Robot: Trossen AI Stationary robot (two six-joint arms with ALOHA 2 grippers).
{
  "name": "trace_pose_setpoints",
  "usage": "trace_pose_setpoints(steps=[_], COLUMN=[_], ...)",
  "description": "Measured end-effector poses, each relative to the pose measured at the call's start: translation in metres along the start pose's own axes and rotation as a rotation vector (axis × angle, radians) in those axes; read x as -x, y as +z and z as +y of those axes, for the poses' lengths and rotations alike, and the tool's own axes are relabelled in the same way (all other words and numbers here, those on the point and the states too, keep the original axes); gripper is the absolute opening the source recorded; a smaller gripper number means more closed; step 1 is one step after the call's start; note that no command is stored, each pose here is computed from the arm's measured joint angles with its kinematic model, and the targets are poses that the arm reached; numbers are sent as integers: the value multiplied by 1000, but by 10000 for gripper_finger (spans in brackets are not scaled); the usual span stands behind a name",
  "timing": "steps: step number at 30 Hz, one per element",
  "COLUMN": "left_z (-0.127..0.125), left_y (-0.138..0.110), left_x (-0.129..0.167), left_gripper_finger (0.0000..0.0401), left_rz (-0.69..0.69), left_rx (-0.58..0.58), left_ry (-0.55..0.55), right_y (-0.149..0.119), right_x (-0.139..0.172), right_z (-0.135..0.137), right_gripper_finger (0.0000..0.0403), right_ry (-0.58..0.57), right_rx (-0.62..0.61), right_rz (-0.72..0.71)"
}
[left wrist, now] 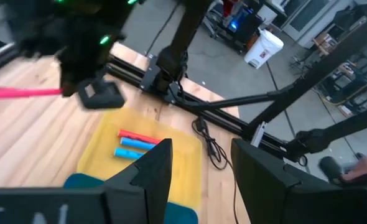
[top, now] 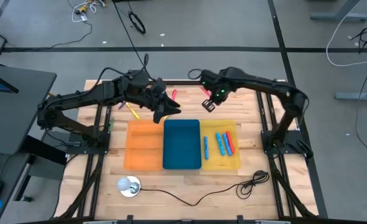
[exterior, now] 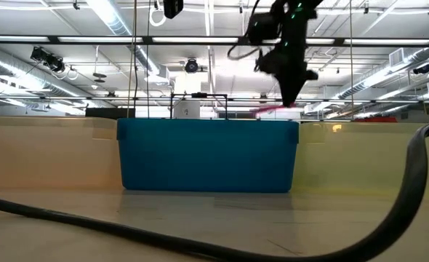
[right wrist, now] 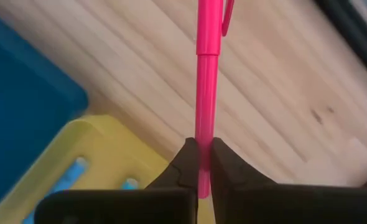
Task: Pick & Place Markers
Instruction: Put the right pink pen into the blue bin
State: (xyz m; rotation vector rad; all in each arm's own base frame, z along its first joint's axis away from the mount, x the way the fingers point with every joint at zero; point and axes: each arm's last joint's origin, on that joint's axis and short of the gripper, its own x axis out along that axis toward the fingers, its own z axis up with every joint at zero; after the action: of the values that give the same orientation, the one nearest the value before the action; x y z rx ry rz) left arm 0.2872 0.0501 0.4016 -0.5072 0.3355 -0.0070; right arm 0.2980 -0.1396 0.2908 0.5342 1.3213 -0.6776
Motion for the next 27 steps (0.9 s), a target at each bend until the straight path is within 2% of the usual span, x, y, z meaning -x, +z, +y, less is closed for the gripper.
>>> trace_pose_setpoints(steps=[6, 13, 27], left_z=[-1, -2, -3], left_y=[4, 4, 7], left_x=[0, 0, 0], left_gripper_finger=[172, 172, 172], left_rz=[-39, -47, -77], left_rx=[-10, -12, -39], left_ry=[0, -4, -20], right_y=[-21, -33, -43], right_x=[48, 84, 135], right_z=[-9, -1, 35], right_gripper_finger=[10, 10, 9], right_ry=[65, 193, 597], right_rx=[-11, 28, 243], right_rz=[-143, -344, -680])
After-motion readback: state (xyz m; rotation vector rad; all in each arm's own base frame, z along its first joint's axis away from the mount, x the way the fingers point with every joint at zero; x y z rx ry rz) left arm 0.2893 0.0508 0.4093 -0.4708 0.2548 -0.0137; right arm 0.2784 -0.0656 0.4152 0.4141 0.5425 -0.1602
